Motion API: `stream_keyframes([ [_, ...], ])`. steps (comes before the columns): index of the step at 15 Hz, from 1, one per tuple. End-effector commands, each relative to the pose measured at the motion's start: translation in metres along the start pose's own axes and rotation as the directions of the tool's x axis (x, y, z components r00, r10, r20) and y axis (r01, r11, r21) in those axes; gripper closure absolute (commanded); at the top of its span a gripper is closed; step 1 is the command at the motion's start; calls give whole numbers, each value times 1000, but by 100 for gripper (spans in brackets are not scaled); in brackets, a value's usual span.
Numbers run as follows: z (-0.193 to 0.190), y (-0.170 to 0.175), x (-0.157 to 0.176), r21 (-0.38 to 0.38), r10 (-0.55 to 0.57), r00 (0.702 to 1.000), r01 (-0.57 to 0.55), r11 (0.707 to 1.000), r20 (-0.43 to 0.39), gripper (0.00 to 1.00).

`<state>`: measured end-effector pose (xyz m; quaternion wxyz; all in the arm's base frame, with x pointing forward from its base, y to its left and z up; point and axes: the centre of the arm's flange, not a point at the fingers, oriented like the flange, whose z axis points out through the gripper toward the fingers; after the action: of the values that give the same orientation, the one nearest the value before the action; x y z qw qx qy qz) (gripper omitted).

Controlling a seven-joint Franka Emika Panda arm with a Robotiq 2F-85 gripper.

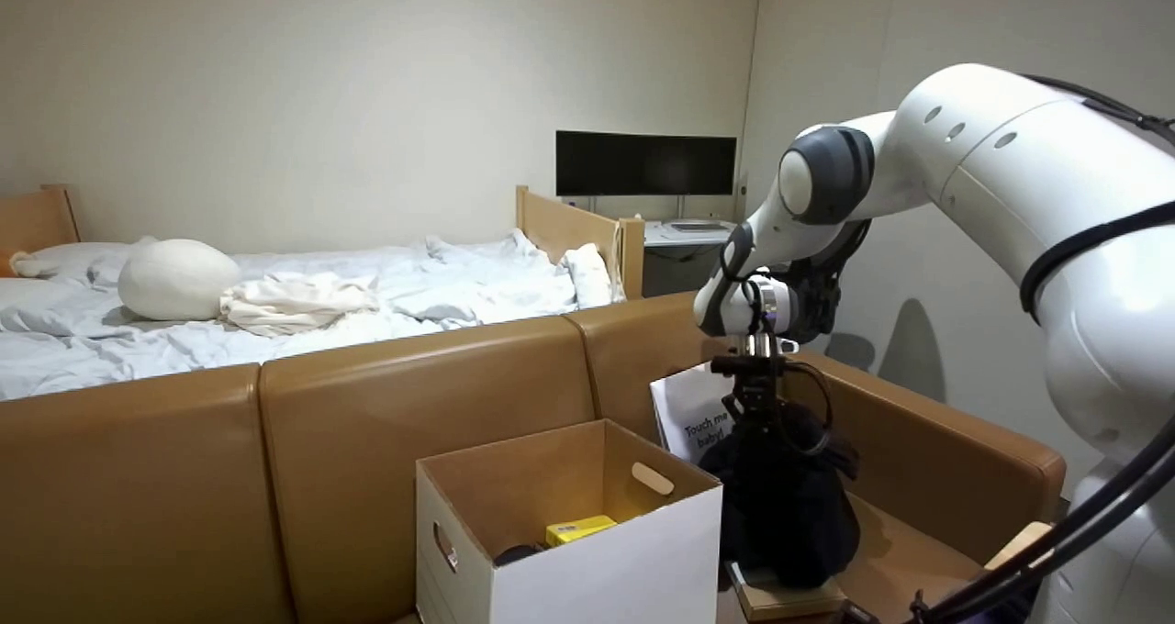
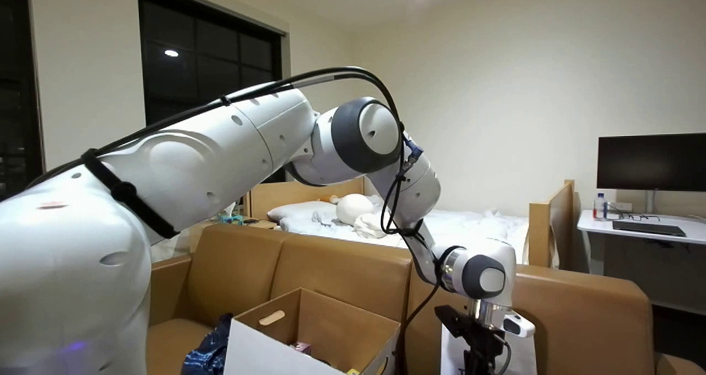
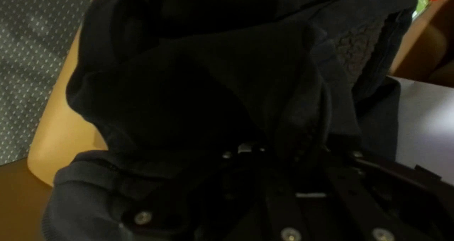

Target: Pick up the black cloth from the box and put it on the sofa

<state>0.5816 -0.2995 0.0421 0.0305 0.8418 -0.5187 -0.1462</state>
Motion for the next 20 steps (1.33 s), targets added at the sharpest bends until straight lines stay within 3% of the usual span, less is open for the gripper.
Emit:
stream_keyframes([
  [1, 14, -8, 1, 62, 32, 998, -35, 997, 49, 57],
  [5, 3, 13, -17, 42, 33, 999, -34, 999, 43, 31],
  [7, -3, 32, -19, -19, 106, 994, -106, 994, 39, 20],
  [10, -25, 73, -21, -24, 99, 994, -98, 995, 47, 2],
  [13, -51, 105, -16, -35, 74, 997, -73, 997, 29, 0],
  [17, -122, 154, -13, -52, -44, 995, 40, 998, -85, 0],
  [18, -140, 166, -14, -73, -93, 985, 82, 994, -147, 0],
  [20, -182, 188, -21, -131, -188, 964, 165, 978, -186, 0],
])
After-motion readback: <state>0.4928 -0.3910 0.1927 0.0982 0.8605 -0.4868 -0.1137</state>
